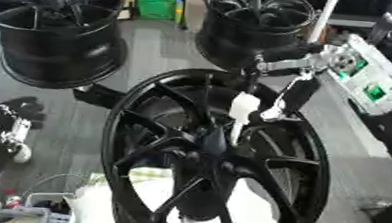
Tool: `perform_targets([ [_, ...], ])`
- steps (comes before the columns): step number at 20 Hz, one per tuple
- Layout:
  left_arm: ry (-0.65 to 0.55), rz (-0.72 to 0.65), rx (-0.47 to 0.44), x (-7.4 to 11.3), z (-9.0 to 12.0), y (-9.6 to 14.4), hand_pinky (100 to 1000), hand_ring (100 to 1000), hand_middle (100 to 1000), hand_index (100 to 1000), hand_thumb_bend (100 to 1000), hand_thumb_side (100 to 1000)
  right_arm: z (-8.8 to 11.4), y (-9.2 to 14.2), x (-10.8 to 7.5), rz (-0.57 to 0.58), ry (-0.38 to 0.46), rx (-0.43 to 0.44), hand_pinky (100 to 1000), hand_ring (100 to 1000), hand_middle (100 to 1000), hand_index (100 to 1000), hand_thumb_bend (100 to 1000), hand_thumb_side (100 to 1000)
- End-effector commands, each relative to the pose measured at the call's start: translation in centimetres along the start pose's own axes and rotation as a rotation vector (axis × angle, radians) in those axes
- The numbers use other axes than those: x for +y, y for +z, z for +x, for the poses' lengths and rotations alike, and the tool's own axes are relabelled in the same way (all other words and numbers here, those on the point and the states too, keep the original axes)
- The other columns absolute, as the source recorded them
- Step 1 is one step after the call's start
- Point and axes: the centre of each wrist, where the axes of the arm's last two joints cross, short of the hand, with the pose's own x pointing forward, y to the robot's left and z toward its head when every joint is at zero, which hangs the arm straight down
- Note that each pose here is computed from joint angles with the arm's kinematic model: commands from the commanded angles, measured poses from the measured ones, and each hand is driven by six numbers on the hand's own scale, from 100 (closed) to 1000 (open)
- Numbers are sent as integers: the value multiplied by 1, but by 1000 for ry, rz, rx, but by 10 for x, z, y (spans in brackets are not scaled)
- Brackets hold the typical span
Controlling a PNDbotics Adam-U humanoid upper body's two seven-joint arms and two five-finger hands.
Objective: Pull the pin out of the wheel hub.
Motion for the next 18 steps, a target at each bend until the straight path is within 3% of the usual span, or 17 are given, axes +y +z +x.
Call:
perform_targets([
  [1, -11, -5, -28, 2, 8, -3, 752, 723, 682, 792, 219, 601, -3, 9, -9, 37, 62, -10, 784, 751, 840, 938, 327, 412],
  [10, -12, -3, -29, 1, 8, -4, 752, 723, 681, 793, 221, 600, -1, 16, -14, 17, 78, 12, 788, 762, 843, 937, 326, 419],
  [18, -11, -3, -29, 1, 8, -4, 751, 723, 682, 793, 223, 599, -7, 7, -6, 49, 63, 20, 776, 751, 838, 928, 324, 412],
])
